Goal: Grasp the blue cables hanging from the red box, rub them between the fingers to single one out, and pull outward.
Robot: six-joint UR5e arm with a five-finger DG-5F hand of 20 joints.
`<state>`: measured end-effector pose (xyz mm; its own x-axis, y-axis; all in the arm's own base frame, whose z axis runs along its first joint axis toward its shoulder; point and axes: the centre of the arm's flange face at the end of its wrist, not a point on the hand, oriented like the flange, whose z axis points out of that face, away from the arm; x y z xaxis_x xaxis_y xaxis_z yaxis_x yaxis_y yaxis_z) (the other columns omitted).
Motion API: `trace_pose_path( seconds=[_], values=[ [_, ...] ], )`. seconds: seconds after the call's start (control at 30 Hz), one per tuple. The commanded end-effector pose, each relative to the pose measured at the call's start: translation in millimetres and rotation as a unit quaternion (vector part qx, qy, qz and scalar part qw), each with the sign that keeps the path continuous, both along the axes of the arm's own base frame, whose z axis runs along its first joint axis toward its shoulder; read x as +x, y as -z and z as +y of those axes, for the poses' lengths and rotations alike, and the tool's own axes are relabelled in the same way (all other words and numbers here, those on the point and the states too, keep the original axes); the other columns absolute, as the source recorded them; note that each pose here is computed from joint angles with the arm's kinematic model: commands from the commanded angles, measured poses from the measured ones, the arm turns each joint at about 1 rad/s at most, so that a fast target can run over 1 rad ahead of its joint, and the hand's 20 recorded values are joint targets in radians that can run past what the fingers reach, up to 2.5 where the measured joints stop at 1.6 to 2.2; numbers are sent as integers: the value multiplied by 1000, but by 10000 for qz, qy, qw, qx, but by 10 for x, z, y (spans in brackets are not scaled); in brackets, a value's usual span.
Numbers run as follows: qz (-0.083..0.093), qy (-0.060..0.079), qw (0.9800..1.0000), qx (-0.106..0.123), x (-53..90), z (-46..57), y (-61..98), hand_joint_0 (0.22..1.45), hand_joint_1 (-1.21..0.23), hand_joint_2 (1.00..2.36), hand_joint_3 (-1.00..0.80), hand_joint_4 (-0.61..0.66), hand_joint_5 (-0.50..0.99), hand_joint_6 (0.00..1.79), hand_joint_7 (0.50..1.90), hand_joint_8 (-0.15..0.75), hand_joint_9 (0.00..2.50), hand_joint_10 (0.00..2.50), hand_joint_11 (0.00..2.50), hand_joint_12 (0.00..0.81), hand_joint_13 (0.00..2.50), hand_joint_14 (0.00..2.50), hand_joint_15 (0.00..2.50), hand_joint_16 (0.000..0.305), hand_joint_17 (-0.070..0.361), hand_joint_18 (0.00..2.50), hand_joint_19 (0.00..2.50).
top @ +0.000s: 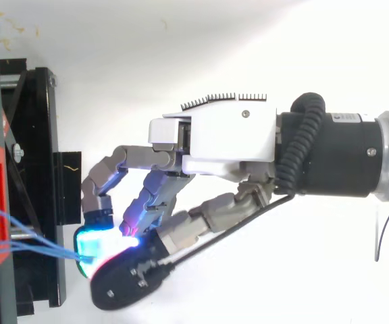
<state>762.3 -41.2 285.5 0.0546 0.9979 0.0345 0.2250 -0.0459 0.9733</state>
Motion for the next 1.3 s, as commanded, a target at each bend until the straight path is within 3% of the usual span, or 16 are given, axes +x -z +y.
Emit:
trace_pose_path(
  seconds=[0.0, 0.3, 0.6, 0.67, 0.8, 0.93, 1.0, 1.2, 1.27],
  values=[
    [0, 0, 10000, 1, -1, -4, -1, 456, -486, 1000, -500, 126, -119, 867, 1063, 358, 1024, 11, 448, 461, 894, 16, 499, 59, 134, 840, 543],
    [7, -8, 10000, 0, 2, 8, 11, 454, -527, 1000, -500, 132, -120, 865, 1071, 361, 1023, 12, 453, 462, 893, 17, 496, 60, 134, 842, 542],
    [0, -8, 10000, 1, 0, 7, -1, 508, -719, 1000, -500, 147, -125, 874, 1083, 339, 1001, 15, 473, 435, 875, 19, 507, 54, 121, 805, 552],
    [0, -8, 10000, 1, 0, 7, -1, 575, -723, 1009, -383, 133, -123, 878, 1108, 328, 994, 13, 478, 415, 865, 19, 510, 50, 112, 785, 570],
    [0, 0, 10000, 1, -1, -4, -1, 589, -755, 1015, -272, 124, -124, 878, 1146, 329, 992, 16, 479, 414, 865, 18, 511, 49, 110, 785, 563],
    [-39, 15, 10000, 3, 12, -5, -30, 612, -820, 1016, -228, 93, -145, 905, 1078, 317, 930, 15, 489, 409, 833, 18, 504, 49, 111, 776, 538],
    [-114, 28, 9999, 5, 40, -15, -107, 622, -847, 1016, -228, 82, -157, 914, 1050, 308, 880, 13, 485, 405, 815, 19, 503, 49, 110, 765, 529],
    [-168, 20, 9999, 13, 63, 1, -146, 650, -898, 1013, -306, 139, -181, 928, 962, 306, 819, 13, 495, 404, 779, 18, 498, 50, 113, 744, 505],
    [-159, 25, 9999, -3, 60, -12, -139, 598, -899, 1006, -419, 146, -181, 927, 941, 304, 815, 13, 489, 404, 776, 19, 502, 50, 114, 742, 512]
  ],
)
